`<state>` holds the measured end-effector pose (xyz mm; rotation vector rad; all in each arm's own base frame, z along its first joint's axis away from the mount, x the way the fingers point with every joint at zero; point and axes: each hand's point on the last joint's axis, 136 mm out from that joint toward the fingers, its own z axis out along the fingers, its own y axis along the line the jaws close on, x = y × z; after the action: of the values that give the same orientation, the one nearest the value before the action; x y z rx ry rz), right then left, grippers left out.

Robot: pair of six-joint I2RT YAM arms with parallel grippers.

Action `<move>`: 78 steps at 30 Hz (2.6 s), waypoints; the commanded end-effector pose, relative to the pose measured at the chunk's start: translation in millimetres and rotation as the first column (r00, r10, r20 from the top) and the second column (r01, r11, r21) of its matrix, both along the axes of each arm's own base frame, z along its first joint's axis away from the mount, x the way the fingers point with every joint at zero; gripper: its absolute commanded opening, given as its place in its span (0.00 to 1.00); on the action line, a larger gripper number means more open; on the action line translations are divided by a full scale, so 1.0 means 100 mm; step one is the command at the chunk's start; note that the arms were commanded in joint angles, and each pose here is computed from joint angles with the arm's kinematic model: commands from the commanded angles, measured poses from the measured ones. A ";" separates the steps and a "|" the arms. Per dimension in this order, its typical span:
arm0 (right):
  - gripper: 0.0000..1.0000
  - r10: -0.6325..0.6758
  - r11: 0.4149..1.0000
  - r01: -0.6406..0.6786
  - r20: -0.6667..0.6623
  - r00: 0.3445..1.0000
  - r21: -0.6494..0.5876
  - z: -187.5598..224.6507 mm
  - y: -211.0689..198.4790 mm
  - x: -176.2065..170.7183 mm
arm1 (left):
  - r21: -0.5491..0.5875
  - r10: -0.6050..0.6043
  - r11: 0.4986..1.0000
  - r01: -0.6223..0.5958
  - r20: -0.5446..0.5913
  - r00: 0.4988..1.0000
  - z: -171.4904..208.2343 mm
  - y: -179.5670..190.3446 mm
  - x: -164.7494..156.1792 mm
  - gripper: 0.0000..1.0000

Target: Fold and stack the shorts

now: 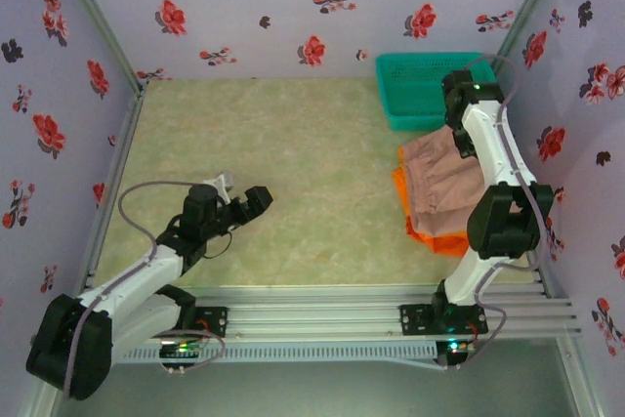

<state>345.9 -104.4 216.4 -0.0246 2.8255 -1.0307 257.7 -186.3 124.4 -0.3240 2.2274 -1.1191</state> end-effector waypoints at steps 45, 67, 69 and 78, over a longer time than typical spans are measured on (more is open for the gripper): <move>0.99 -0.380 0.183 -0.239 0.293 0.877 0.954 0.20 1.74 0.51 | -0.009 0.014 1.000 -0.014 0.037 0.999 0.11 0.06 0.02 0.99; 0.99 -0.372 0.070 -0.102 0.121 0.921 0.992 -0.50 1.83 0.39 | 0.016 0.050 0.999 -0.051 0.034 0.998 0.05 0.15 -0.01 0.99; 0.99 -0.365 0.063 -0.160 0.172 0.915 0.985 -0.28 1.87 0.28 | 0.018 0.051 0.999 -0.052 0.036 0.998 0.05 0.15 -0.01 0.99; 0.99 -0.368 0.008 -0.080 0.078 0.927 0.997 -0.59 2.01 -0.42 | 0.023 0.057 0.998 -0.057 0.035 0.998 0.04 0.17 0.00 0.99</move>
<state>325.6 94.0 192.0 0.4548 2.3998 1.1359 255.6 -175.5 128.8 -0.3498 2.1966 -1.0931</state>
